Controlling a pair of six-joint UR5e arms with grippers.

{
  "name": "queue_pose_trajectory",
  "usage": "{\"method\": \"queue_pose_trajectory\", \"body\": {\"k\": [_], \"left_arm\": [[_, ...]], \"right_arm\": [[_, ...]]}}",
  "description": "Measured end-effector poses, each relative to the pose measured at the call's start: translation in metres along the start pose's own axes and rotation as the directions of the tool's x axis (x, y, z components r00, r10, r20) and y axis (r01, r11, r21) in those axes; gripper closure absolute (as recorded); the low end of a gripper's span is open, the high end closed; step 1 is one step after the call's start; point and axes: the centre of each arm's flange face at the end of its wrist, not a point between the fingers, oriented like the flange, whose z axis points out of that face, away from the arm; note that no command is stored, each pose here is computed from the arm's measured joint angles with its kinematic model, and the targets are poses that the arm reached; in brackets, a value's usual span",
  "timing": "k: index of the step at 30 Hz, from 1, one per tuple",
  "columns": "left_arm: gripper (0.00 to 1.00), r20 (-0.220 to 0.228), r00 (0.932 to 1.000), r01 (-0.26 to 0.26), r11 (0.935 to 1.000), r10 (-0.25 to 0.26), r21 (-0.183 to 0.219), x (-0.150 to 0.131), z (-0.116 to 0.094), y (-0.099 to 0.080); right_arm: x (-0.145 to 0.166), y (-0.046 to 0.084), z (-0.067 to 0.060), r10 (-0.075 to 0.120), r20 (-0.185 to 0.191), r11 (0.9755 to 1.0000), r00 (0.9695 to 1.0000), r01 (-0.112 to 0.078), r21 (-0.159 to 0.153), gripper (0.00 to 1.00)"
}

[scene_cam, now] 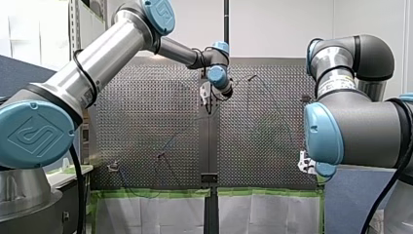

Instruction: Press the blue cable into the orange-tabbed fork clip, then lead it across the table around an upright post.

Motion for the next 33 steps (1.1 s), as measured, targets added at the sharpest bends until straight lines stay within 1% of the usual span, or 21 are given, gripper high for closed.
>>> {"method": "queue_pose_trajectory", "body": {"k": [3, 6, 10, 16, 18, 23, 29, 32, 33], "left_arm": [[0.01, -0.018, 0.9998, 0.012, 0.9999, -0.013, -0.008, 0.003, -0.004, -0.001], [0.01, -0.024, 0.9993, 0.028, 0.9993, -0.029, -0.026, 0.003, -0.006, 0.0], [0.01, -0.032, 0.9981, 0.053, 0.9982, -0.053, -0.031, 0.005, -0.007, 0.0], [0.01, -0.037, 0.9973, 0.063, 0.9976, -0.064, -0.029, 0.005, -0.008, -0.001], [0.01, -0.037, 0.9972, 0.064, 0.9975, -0.065, -0.028, 0.005, -0.008, -0.001], [0.01, -0.046, 0.9959, 0.076, 0.9968, -0.077, -0.025, 0.006, -0.008, 0.0], [0.01, -0.086, 0.9894, 0.116, 0.9931, -0.117, -0.013, 0.008, -0.009, 0.002], [0.01, -0.11, 0.9839, 0.141, 0.99, -0.141, -0.003, 0.009, -0.009, 0.003], [0.01, -0.123, 0.981, 0.151, 0.9885, -0.15, 0.001, 0.009, -0.01, 0.004]], "right_arm": [[-0.005, -0.002, 0.003, 0.005, -0.016, 0.9999, 0.9999, -0.005, 0.013, 1.0], [-0.013, -0.005, 0.008, 0.012, -0.02, 0.9997, 0.9997, -0.012, 0.022, 1.0], [-0.029, -0.007, 0.011, 0.016, 0.001, 0.9995, 0.9999, -0.016, 0.026, 1.0], [-0.051, -0.005, 0.015, 0.016, 0.033, 0.9997, 0.9993, -0.017, 0.018, 1.0], [-0.055, -0.005, 0.015, 0.014, 0.046, 0.9998, 0.9989, -0.015, 0.016, 1.0], [-0.056, -0.005, 0.016, 0.011, 0.064, 0.9999, 0.9979, -0.012, 0.011, 1.0], [-0.058, -0.007, 0.015, 0.006, 0.073, 0.9999, 0.9973, -0.007, 0.013, 1.0], [-0.057, -0.007, 0.015, 0.004, 0.073, 0.9999, 0.9973, -0.005, 0.014, 1.0], [-0.057, -0.008, 0.015, 0.003, 0.074, 0.9999, 0.9973, -0.004, 0.014, 1.0]]}}
